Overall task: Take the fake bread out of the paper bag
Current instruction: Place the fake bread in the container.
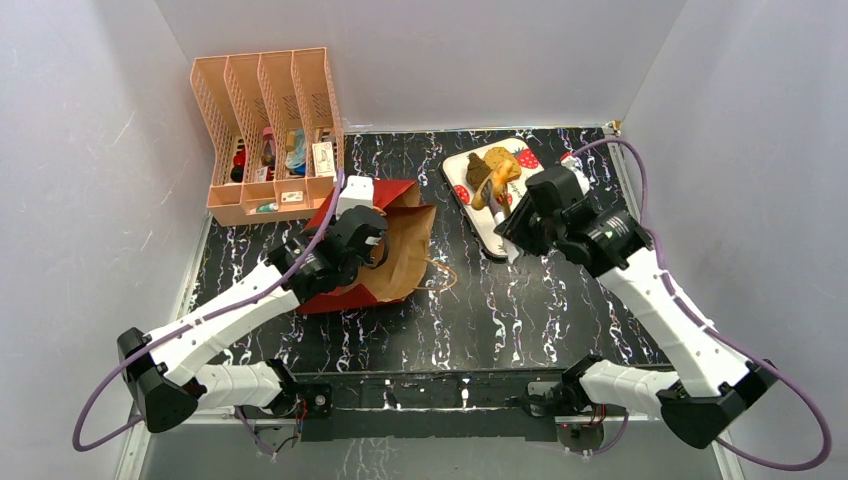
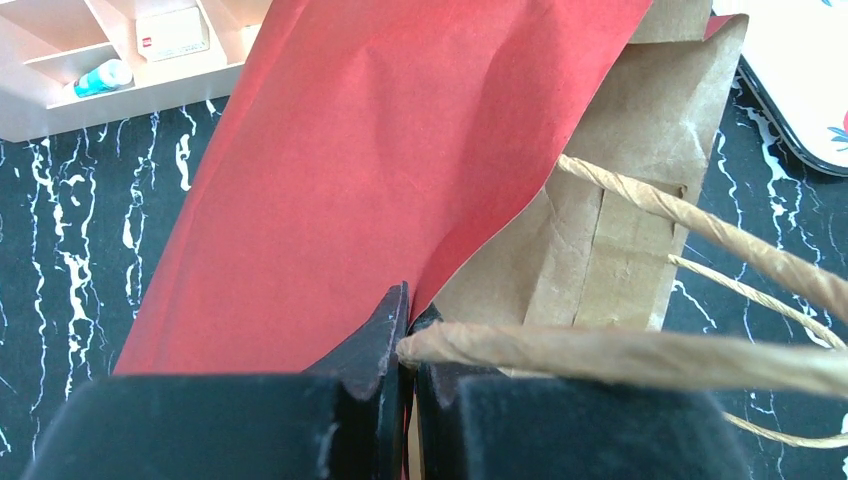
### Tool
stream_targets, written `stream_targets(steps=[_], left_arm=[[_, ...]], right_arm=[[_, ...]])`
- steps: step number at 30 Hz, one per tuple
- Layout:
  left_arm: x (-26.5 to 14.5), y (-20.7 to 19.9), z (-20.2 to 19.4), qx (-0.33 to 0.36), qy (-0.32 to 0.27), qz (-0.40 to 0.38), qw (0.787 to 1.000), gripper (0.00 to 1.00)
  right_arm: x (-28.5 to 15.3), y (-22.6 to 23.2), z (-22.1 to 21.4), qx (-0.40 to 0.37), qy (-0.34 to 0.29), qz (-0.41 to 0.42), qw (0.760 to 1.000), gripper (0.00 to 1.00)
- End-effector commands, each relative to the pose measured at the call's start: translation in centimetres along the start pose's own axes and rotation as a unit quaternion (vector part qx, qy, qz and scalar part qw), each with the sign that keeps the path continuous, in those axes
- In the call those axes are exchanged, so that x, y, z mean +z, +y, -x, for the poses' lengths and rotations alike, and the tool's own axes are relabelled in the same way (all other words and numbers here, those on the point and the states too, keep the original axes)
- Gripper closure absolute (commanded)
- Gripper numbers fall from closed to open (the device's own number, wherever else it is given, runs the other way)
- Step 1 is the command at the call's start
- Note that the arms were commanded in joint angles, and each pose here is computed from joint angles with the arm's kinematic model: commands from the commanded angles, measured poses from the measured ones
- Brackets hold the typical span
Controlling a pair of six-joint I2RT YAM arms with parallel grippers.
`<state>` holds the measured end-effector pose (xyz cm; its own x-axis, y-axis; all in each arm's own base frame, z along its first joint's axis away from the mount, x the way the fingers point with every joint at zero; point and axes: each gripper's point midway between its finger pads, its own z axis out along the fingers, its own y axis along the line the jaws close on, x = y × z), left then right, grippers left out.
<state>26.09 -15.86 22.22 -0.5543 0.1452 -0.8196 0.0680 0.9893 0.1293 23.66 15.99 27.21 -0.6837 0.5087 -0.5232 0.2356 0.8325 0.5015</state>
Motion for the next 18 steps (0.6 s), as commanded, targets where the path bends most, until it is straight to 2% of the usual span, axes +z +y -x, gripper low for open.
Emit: stream_targets(steps=[1,7,18], left_arm=[[-0.9,1.1,-0.7,-0.007,0.008,-0.005,1.0,1.0],[-1.6,1.3,-0.3,-0.021,0.001,-0.014,1.0,1.0],[-2.0,0.4,-0.2,-0.032,-0.006,-0.051,0.998,1.0]], right_arm=[[1.6,0.3,5.9,0.026,-0.073,0.019,0.997,1.0],[5.9,-2.5,7.8,0.066,-0.046,0.004,0.997,1.0],[12.4,-3.8,8.5,0.104,-0.024,0.0,0.994,1.0]])
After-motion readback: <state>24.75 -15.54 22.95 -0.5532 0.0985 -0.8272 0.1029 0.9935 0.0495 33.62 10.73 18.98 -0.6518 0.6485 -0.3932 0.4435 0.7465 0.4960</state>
